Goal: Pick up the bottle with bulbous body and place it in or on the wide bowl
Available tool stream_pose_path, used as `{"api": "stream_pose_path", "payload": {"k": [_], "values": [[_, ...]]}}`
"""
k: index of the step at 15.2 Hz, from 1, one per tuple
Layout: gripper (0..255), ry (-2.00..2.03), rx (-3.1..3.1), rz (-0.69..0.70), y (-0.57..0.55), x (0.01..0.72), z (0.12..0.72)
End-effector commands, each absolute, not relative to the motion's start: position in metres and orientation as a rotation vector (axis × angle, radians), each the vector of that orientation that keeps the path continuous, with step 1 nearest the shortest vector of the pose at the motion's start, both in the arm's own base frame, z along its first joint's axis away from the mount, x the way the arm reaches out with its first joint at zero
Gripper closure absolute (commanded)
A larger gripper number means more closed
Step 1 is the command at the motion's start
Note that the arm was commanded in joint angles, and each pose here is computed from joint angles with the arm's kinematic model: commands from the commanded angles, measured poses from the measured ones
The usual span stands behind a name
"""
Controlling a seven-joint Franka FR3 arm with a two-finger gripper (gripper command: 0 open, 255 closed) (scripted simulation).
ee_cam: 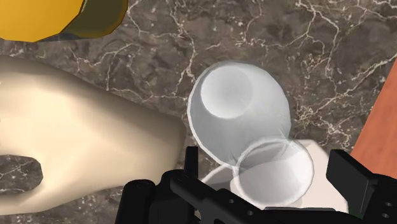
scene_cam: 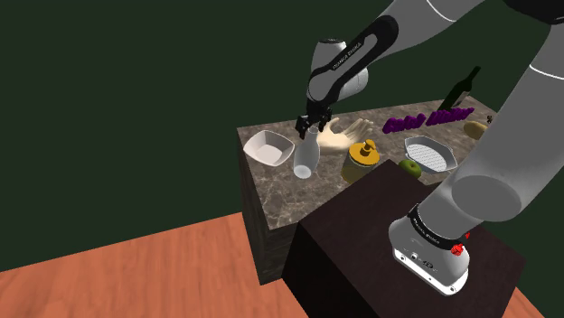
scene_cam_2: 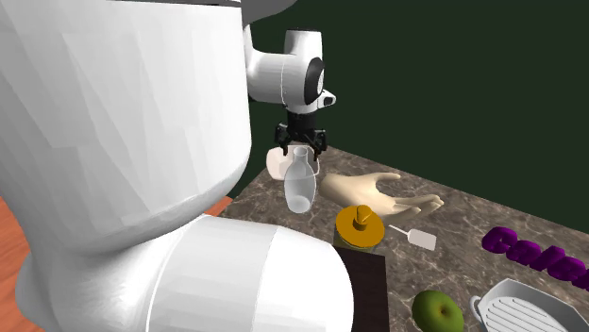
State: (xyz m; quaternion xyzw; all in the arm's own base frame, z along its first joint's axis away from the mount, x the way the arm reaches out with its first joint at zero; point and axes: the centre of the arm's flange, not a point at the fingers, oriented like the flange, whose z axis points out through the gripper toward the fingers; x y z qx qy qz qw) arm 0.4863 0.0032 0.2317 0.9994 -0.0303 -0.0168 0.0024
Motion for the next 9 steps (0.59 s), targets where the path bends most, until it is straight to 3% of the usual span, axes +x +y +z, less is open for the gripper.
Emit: {"api": "stream_pose_path", "payload": {"k": [1, 8, 9], "values": [[0, -0.095, 3.135, -0.052, 0.0026, 0.4851, 0.2228], [0, -0.095, 3.135, -0.052, 0.0026, 0.4851, 0.2229], [255, -0.095, 3.135, -0.052, 0.0026, 0.4851, 0.2229]]}}
